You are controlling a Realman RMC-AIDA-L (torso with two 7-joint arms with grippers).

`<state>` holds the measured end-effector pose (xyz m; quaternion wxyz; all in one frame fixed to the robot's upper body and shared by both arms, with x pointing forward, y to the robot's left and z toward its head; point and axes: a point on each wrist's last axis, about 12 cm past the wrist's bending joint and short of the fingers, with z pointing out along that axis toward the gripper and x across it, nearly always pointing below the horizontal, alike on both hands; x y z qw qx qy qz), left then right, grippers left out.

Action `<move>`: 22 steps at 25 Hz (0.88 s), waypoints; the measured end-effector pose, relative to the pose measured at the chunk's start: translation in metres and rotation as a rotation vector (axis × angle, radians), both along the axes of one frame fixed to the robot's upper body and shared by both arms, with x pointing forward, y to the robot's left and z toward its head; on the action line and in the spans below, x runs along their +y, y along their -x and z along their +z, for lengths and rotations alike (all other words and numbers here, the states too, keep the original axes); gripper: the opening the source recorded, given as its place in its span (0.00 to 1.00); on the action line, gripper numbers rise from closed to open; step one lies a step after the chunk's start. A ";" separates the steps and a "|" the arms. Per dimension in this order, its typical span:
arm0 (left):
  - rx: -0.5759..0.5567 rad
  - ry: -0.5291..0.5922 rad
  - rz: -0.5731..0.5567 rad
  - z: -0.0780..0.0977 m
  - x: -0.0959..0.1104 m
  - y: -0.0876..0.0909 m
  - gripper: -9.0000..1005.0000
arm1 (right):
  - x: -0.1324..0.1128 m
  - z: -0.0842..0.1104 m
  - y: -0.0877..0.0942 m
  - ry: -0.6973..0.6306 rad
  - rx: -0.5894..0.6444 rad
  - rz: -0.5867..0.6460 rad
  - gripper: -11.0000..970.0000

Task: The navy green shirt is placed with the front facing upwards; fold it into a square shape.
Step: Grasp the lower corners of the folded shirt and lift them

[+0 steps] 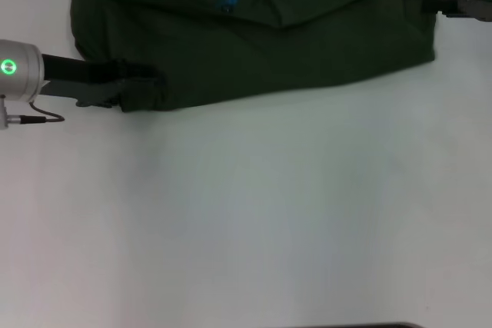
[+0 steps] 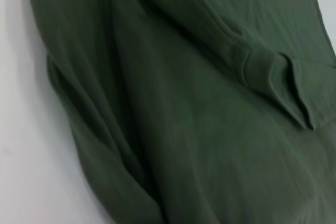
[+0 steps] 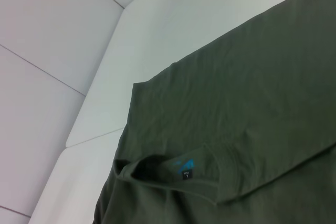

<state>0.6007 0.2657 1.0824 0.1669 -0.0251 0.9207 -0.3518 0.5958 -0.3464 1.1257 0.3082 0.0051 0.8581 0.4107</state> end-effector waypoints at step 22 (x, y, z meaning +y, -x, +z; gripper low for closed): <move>-0.004 -0.083 -0.092 0.008 -0.001 -0.005 0.39 | 0.000 0.001 0.001 -0.011 0.001 0.006 0.76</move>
